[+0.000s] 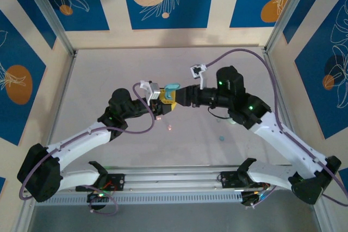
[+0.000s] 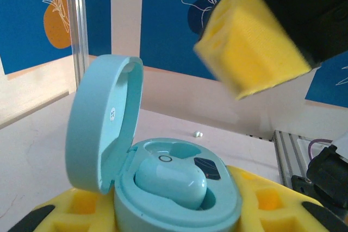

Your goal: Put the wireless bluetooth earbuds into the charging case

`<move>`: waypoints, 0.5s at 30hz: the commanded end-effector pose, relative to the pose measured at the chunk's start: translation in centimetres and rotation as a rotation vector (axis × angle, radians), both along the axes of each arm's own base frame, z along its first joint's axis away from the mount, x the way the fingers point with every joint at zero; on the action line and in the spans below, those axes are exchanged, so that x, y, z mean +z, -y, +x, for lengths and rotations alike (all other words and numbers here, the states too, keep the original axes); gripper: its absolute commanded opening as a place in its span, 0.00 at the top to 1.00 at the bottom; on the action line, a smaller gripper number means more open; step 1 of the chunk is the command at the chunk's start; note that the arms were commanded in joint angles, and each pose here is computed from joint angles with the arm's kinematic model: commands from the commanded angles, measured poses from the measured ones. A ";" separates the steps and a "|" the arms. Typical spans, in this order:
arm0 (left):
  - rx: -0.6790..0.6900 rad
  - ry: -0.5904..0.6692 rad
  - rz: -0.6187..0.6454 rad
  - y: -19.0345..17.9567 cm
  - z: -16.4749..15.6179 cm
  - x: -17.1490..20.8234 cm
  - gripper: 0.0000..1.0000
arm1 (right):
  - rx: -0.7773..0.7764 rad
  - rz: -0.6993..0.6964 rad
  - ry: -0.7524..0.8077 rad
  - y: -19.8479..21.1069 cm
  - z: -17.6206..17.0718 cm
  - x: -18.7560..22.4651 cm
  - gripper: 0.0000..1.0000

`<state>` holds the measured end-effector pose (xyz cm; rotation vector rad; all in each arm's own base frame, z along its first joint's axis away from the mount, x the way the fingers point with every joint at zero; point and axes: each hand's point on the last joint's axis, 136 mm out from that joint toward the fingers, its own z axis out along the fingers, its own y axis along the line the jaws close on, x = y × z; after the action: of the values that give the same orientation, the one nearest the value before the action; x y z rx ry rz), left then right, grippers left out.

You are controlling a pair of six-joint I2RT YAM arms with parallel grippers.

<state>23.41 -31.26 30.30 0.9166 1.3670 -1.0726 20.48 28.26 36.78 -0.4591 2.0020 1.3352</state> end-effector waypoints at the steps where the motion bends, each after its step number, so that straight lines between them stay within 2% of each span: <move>1: 0.001 0.069 -0.037 0.0 -0.3 2.1 0.75 | -0.081 0.035 0.146 2.4 -0.3 2.1 0.49; 4: 0.000 0.071 -0.040 -0.1 -0.4 2.2 0.75 | -0.271 0.006 0.199 6.2 0.7 1.1 0.51; 6: -0.004 0.073 -0.046 -0.1 -0.6 2.5 0.75 | -0.467 -0.056 0.152 9.9 1.9 -1.2 0.52; 8: 0.006 0.071 -0.046 -0.4 -0.7 2.5 0.75 | -0.735 -0.157 -0.009 15.2 2.9 -5.6 0.54; 10: 0.016 0.072 -0.044 -0.6 -0.8 2.3 0.75 | -0.883 -0.233 -0.160 19.0 2.8 -9.6 0.56; 12: 0.024 0.065 -0.032 -0.8 -0.7 1.8 0.75 | -0.865 -0.228 -0.295 19.8 2.8 -13.1 0.54; 15: 0.023 0.066 -0.032 -0.7 -0.7 1.8 0.75 | -0.837 -0.121 -0.576 20.4 3.0 -18.8 0.52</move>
<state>23.05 -30.61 31.79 0.9008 1.3239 -1.0472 25.16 7.91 24.12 0.5075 2.1220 0.7159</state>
